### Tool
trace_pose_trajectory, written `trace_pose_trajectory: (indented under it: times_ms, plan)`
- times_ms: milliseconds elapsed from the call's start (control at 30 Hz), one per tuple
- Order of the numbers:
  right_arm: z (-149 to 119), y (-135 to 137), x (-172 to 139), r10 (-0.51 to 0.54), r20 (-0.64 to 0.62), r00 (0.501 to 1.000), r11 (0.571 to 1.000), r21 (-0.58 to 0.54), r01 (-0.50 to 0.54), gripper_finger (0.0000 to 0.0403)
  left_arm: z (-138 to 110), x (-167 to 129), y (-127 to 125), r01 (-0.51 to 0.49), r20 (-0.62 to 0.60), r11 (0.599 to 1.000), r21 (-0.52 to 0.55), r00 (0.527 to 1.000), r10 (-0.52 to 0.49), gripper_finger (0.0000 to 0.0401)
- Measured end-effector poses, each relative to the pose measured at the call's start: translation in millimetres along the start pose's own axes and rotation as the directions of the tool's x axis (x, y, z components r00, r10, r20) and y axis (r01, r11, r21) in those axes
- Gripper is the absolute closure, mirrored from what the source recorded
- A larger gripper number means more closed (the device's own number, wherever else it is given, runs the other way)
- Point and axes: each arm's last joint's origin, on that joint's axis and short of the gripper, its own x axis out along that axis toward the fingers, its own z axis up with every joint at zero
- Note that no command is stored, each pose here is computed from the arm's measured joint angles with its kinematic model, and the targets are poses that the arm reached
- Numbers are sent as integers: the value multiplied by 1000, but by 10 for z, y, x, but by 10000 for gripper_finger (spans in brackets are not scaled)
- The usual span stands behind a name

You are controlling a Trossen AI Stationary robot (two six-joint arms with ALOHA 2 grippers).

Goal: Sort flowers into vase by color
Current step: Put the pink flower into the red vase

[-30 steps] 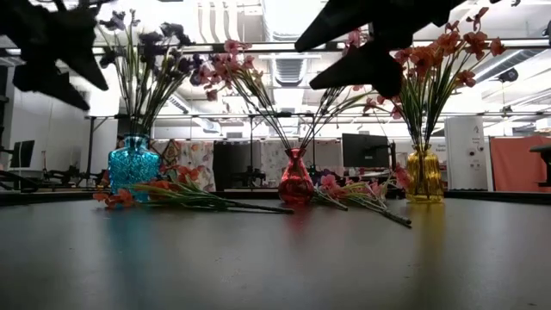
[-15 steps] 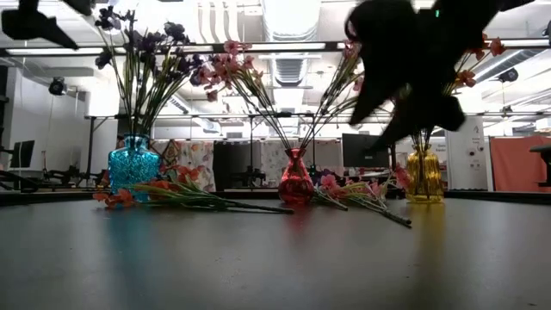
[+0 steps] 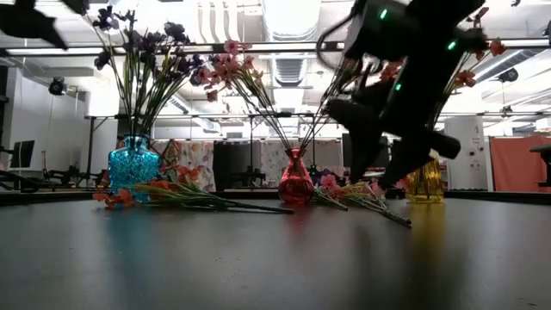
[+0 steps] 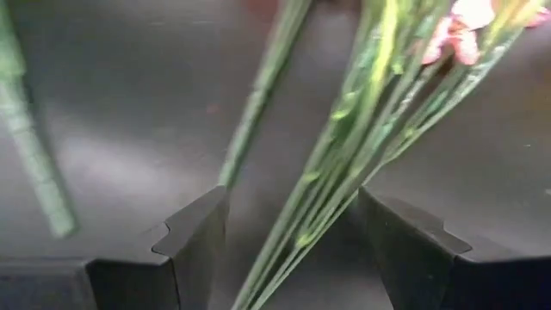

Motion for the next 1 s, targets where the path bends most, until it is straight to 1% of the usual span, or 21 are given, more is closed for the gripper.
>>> trace_pose_trajectory:
  times_ms: [133,167,300,467,600,800,1000]
  plan:
    - [84,-83,201,-80,-19,997,996,37,81,154,-78,-69,130,-87,-72,995,-53,994,83,88]
    - [101,-98,247,-92,-28,995,995,44,93,154,-91,-89,158,-93,-75,994,-63,993,88,89]
    - [140,-110,383,-98,-45,994,994,40,99,154,-128,-144,239,-62,-57,995,-81,997,57,90]
    - [130,-114,408,-110,-51,993,993,27,111,163,-176,-162,345,-57,-14,995,-84,998,56,90]
    - [116,-136,348,-111,-106,988,994,2,112,196,-202,-168,402,-54,15,995,-87,998,56,90]
    - [52,-140,235,-100,-168,981,994,-54,92,260,-218,-158,426,-40,24,996,-81,999,42,90]
    - [-7,-143,193,-103,-228,968,990,-118,77,327,-222,-164,435,-36,27,996,-76,999,38,90]
